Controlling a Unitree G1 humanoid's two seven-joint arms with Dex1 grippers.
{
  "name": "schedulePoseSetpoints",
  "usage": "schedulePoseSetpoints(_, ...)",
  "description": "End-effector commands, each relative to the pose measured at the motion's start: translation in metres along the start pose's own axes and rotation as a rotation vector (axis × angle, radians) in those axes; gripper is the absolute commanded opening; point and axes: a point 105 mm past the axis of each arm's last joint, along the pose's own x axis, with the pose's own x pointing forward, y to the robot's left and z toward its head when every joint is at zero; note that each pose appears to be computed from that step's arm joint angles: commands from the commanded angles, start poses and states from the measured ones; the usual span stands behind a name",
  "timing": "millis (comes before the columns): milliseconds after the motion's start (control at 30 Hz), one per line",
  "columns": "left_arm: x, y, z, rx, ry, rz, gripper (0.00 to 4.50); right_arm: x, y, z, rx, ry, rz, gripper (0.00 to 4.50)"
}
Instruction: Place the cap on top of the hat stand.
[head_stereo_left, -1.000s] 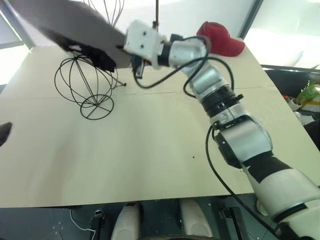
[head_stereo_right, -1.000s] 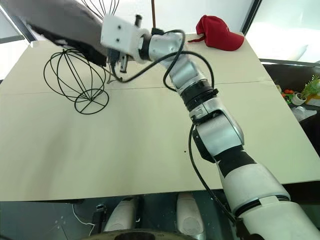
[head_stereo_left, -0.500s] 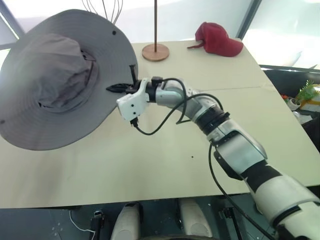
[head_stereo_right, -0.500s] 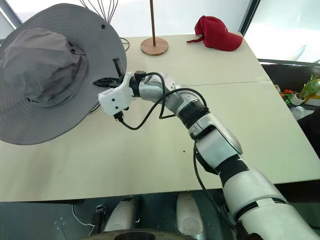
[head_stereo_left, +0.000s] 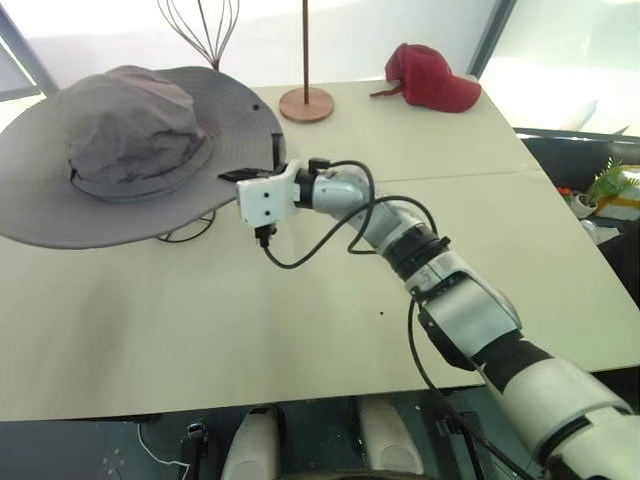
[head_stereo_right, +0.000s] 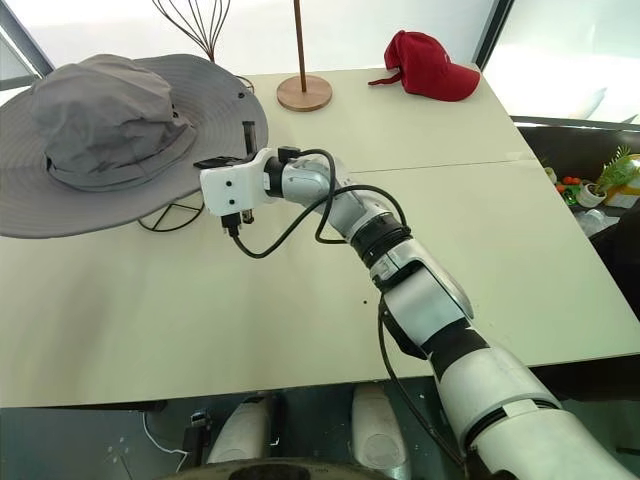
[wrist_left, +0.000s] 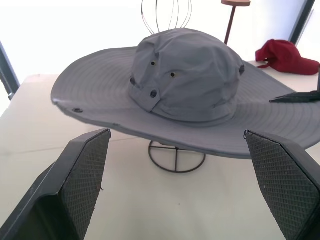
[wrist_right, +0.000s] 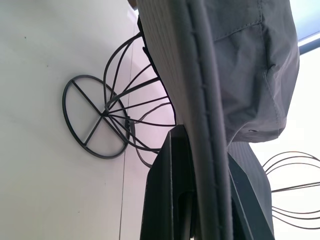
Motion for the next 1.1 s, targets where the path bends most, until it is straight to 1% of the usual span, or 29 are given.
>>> schedulePoseSetpoints(33,0.002,0.001,0.006,0.028,-0.018,-0.003,4.50,0.002,-0.027,0.009,-0.052,-0.012,-0.058,0.02)
schedulePoseSetpoints(100,0.003,0.001,0.003,0.026,-0.016,-0.007,4.50,0.002,-0.021,0.005,-0.110,0.004,-0.030,0.02)
schedulePoseSetpoints(200,0.003,-0.001,-0.001,0.026,-0.004,-0.014,4.50,0.004,-0.012,0.001,-0.048,0.011,-0.008,0.02)
schedulePoseSetpoints(267,0.003,-0.001,-0.003,0.026,-0.002,-0.016,4.50,0.005,-0.008,-0.001,-0.060,0.022,-0.002,0.02)
schedulePoseSetpoints(333,0.003,-0.002,-0.004,0.025,0.000,-0.015,4.50,0.005,-0.004,-0.003,-0.080,0.029,0.006,0.61)
schedulePoseSetpoints(367,0.002,-0.002,-0.005,0.023,0.001,-0.014,4.50,0.004,0.000,-0.004,-0.132,0.032,0.018,0.93)
schedulePoseSetpoints(467,0.001,-0.003,-0.006,0.019,0.005,-0.013,4.50,0.004,0.006,-0.003,-0.240,0.032,0.027,2.45)
schedulePoseSetpoints(567,0.000,-0.003,-0.007,0.015,0.009,-0.013,4.50,0.005,0.003,-0.001,-0.295,0.031,-0.007,4.03)
schedulePoseSetpoints(767,0.003,-0.002,-0.009,0.011,0.012,-0.016,4.50,0.002,0.010,-0.004,-0.369,0.033,0.014,4.03)
schedulePoseSetpoints(967,0.007,-0.001,-0.010,0.010,0.020,-0.026,4.50,0.001,0.014,0.000,-0.476,0.012,0.016,4.03)
schedulePoseSetpoints(1033,0.008,-0.001,-0.010,0.010,0.021,-0.030,4.50,0.000,0.017,0.003,-0.536,-0.009,0.022,3.48)
schedulePoseSetpoints(1067,0.009,-0.001,-0.010,0.010,0.022,-0.032,4.50,0.000,0.018,0.004,-0.574,-0.015,0.019,3.11)
schedulePoseSetpoints(1100,0.009,-0.001,-0.010,0.010,0.023,-0.033,4.50,-0.001,0.019,0.004,-0.599,-0.016,0.015,2.61)
